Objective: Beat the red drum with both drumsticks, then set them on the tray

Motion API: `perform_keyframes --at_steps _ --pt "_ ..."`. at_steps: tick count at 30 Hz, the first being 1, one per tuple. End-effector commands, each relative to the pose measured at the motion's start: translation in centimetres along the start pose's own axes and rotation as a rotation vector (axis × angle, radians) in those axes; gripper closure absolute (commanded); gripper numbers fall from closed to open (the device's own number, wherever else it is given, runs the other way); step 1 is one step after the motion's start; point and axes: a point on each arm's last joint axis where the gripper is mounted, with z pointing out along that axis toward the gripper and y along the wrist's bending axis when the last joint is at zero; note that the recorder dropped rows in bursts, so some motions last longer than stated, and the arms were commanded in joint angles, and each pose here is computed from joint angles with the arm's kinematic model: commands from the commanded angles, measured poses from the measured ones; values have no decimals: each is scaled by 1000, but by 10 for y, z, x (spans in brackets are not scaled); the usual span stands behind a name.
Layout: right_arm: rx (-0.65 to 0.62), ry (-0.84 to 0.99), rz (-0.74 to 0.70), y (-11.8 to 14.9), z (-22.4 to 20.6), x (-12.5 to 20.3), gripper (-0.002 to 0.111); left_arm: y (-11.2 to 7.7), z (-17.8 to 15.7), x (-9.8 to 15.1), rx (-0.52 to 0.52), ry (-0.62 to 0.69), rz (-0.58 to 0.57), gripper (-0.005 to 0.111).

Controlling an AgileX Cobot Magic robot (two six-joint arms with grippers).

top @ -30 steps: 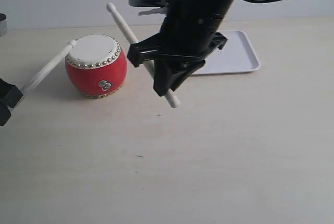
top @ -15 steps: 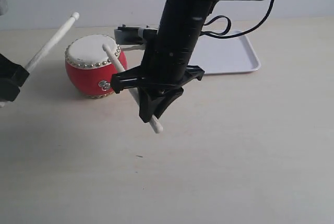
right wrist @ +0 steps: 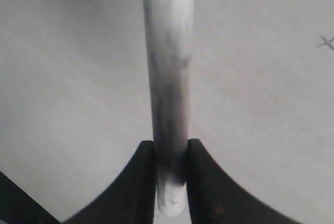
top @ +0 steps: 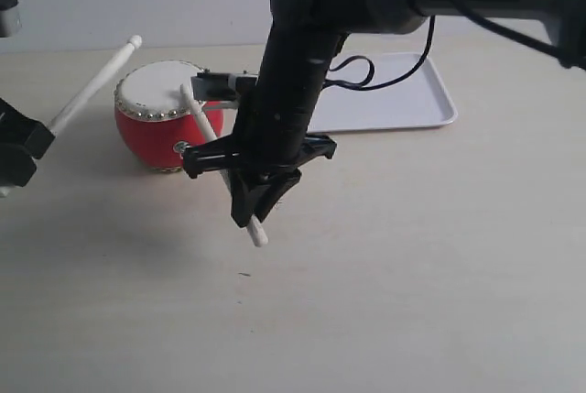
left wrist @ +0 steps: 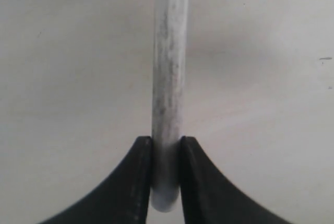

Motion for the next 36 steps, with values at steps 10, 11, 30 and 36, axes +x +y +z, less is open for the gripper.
perform_keyframes --at_steps 10,11,30,36 --pt "-15 -203 -73 37 -86 24 108 3 86 -14 58 262 -38 107" --pt "-16 -198 -72 36 -84 23 108 3 88 -13 59 276 -39 107" --pt "-63 -301 -133 51 -110 31 108 -7 89 -10 164 289 -63 107" --pt "-62 -278 -128 43 -90 19 108 -10 92 -6 206 362 -63 107"
